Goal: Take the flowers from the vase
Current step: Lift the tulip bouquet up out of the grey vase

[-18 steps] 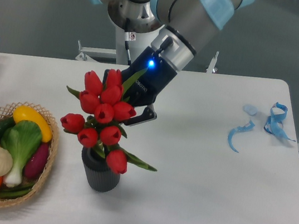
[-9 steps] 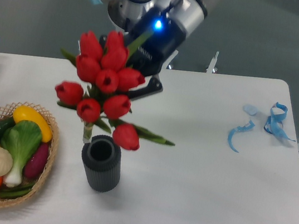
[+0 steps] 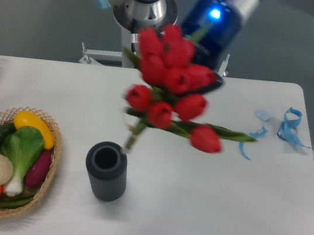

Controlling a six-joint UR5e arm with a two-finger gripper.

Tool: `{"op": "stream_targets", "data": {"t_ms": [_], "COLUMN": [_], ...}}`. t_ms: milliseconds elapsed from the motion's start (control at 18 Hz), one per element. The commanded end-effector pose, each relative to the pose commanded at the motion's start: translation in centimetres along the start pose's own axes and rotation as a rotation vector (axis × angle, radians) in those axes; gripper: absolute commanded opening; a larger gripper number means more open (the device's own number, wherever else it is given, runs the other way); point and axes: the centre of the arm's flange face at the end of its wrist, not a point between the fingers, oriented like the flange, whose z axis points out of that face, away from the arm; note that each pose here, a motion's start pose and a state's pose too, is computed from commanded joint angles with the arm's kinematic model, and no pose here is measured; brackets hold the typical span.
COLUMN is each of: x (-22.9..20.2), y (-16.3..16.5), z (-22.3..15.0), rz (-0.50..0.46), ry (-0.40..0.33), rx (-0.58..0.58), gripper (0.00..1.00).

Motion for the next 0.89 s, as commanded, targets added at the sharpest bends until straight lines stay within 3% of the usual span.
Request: {"op": "stream_targets", "data": {"t_ms": [444,889], "x": [-4.0,-4.4], "y": [5.3,5.7], "z": [-1.1,-1.6], "rz": [0.043,0.04], "ry": [-0.036,-0.046], "rx": [-0.03,-0.03], "gripper": [0.22,0.22]}}
